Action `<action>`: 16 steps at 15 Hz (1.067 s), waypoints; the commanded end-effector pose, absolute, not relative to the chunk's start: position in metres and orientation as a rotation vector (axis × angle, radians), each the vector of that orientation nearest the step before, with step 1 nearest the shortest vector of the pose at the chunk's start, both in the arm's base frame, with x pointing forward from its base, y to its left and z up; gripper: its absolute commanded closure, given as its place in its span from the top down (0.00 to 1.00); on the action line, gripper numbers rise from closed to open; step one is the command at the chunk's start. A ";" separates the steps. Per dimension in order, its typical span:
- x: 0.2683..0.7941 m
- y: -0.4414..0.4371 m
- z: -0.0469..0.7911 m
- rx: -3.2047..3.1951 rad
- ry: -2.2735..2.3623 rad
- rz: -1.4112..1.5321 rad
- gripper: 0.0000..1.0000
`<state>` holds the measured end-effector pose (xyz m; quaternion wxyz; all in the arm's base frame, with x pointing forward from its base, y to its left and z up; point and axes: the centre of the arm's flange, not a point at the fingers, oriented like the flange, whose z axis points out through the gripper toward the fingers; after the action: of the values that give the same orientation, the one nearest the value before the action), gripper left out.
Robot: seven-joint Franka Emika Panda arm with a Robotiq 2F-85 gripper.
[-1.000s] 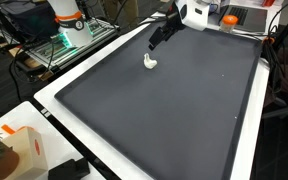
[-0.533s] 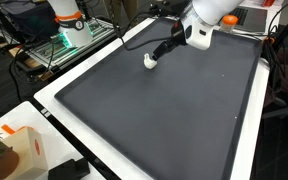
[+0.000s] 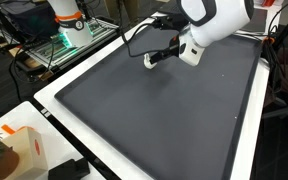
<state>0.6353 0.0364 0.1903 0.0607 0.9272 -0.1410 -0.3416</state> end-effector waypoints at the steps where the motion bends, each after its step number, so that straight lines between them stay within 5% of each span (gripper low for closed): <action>1: 0.642 0.043 0.192 2.751 -0.498 -1.108 1.00; 16: 0.653 0.032 0.162 2.740 -0.447 -1.139 1.00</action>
<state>0.6439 0.0349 0.1674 0.0709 0.9145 -0.1536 -0.3674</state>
